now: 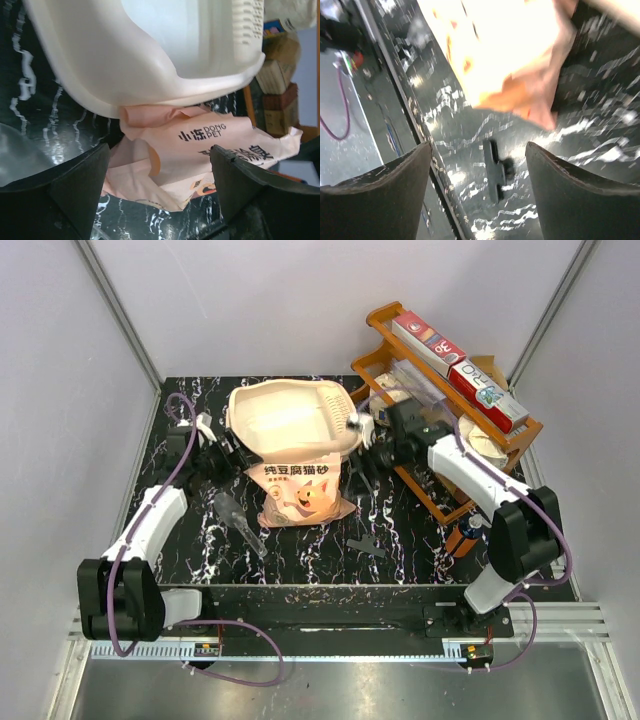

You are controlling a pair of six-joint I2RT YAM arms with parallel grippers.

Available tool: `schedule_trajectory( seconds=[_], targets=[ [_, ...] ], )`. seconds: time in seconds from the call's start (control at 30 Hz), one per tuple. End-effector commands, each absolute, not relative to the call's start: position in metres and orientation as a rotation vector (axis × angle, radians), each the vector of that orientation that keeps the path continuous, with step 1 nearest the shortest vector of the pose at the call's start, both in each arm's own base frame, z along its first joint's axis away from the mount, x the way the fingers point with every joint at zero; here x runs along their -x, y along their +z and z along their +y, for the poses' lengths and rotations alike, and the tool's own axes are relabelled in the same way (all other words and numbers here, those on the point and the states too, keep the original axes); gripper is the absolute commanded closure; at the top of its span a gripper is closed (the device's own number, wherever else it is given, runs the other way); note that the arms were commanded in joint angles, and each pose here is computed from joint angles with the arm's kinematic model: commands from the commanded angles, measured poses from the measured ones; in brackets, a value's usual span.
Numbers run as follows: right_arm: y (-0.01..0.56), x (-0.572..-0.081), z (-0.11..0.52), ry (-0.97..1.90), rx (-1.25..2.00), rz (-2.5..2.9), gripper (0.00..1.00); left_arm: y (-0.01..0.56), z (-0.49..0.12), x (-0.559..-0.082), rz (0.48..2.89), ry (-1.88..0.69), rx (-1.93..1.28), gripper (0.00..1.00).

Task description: Fill the litter box with clean litter

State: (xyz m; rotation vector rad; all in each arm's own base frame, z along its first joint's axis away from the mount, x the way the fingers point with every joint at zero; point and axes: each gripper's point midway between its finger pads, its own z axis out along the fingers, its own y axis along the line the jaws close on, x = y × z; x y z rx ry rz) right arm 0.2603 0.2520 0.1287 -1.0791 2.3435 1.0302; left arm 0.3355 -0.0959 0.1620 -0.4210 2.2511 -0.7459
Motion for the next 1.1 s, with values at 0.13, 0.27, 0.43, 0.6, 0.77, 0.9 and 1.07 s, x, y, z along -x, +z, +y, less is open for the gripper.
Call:
schedule_trajectory(
  seconds=[0.13, 0.27, 0.43, 0.6, 0.77, 0.9, 1.07],
  targets=[
    [0.222, -0.3, 0.293, 1.345, 1.034, 2.129, 0.17, 0.18, -0.137, -0.352, 2.14, -1.121, 0.366, 0.22],
    [0.204, -0.322, 0.304, 1.362, 0.984, 2.158, 0.16, 0.197, -0.15, -0.356, 2.078, -1.245, 0.29, 0.37],
    [0.208, -0.338, 0.321, 1.455, 0.918, 2.151, 0.15, 0.22, -0.158, -0.35, 1.985, -1.299, 0.127, 0.73],
    [0.229, -0.34, 0.339, 1.563, 0.915, 2.085, 0.15, 0.215, -0.159, -0.33, 1.959, -1.319, 0.112, 0.87],
    [0.244, -0.328, 0.362, 1.634, 0.967, 2.032, 0.13, 0.234, -0.154, -0.32, 1.892, -1.303, 0.071, 0.91],
    [0.24, -0.321, 0.381, 1.647, 0.991, 2.049, 0.13, 0.236, -0.152, -0.316, 1.877, -1.295, 0.068, 0.92],
    [0.221, -0.329, 0.397, 1.535, 0.969, 2.107, 0.15, 0.241, -0.152, -0.312, 1.864, -1.298, 0.048, 0.94]
  ],
)
